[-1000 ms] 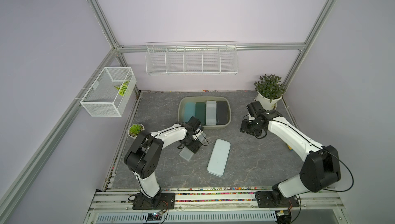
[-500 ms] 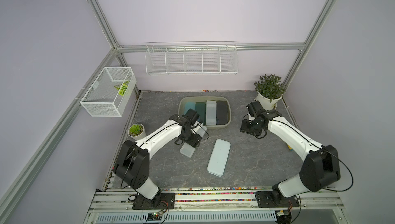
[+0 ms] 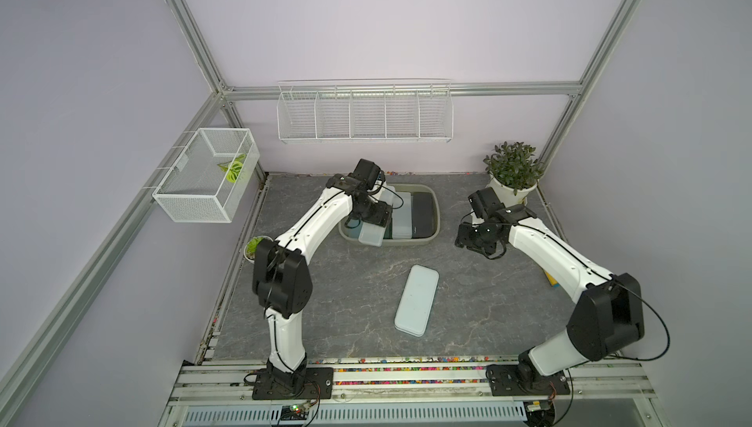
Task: Put the pencil case into the storage box
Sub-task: Place the pencil case at the storage box.
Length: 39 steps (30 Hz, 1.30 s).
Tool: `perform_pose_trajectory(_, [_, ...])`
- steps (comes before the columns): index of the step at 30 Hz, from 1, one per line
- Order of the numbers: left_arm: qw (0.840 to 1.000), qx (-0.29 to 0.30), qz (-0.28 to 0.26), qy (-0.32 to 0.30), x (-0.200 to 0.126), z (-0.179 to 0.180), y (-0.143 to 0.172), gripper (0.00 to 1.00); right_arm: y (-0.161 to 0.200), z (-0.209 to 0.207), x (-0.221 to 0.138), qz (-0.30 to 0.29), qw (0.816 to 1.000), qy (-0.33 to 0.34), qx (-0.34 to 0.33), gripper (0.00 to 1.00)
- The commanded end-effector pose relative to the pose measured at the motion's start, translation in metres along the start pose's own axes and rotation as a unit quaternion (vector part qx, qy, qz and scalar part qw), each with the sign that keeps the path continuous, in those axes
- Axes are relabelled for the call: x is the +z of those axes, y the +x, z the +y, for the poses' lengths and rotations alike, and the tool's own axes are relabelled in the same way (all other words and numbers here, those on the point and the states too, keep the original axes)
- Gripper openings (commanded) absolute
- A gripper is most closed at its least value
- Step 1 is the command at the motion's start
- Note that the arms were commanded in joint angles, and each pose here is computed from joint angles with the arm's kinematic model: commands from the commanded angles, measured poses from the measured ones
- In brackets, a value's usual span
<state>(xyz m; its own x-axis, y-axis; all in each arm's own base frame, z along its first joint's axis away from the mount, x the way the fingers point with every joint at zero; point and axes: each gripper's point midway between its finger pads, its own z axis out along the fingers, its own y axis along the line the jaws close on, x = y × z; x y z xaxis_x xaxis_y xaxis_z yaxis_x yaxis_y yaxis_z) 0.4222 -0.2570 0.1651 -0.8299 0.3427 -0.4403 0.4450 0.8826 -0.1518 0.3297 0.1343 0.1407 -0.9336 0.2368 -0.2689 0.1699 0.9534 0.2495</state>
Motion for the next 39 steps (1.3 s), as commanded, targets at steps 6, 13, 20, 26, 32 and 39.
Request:
perform_pose_trajectory(6, [0.999, -0.027, -0.001, -0.019, 0.052, 0.014, -0.042, 0.73, 0.002, 0.002, -0.012, -0.003, 1.0, -0.004, -0.006, 0.59])
perform_pose_trajectory(13, [0.998, -0.035, 0.047, -0.031, 0.087, 0.027, -0.023, 0.73, 0.006, -0.002, -0.015, -0.006, 1.0, 0.0, -0.004, 0.59])
perform_pose_trajectory(20, [0.996, -0.05, 0.068, -0.039, 0.1, 0.037, -0.01, 0.76, 0.014, -0.008, -0.01, 0.003, 1.0, 0.006, -0.004, 0.59])
perform_pose_trajectory(26, [0.995, -0.066, 0.068, -0.039, 0.1, 0.042, -0.006, 0.76, 0.016, -0.009, -0.006, 0.006, 1.0, 0.006, -0.003, 0.59])
perform_pose_trajectory(32, [0.993, -0.079, 0.081, -0.012, 0.108, 0.033, -0.003, 0.84, 0.016, -0.009, -0.004, 0.007, 1.0, 0.006, -0.003, 0.6])
perform_pose_trajectory(39, [0.996, -0.074, 0.048, 0.027, 0.094, 0.019, -0.017, 0.94, 0.015, -0.01, -0.005, 0.005, 1.0, 0.009, -0.004, 0.6])
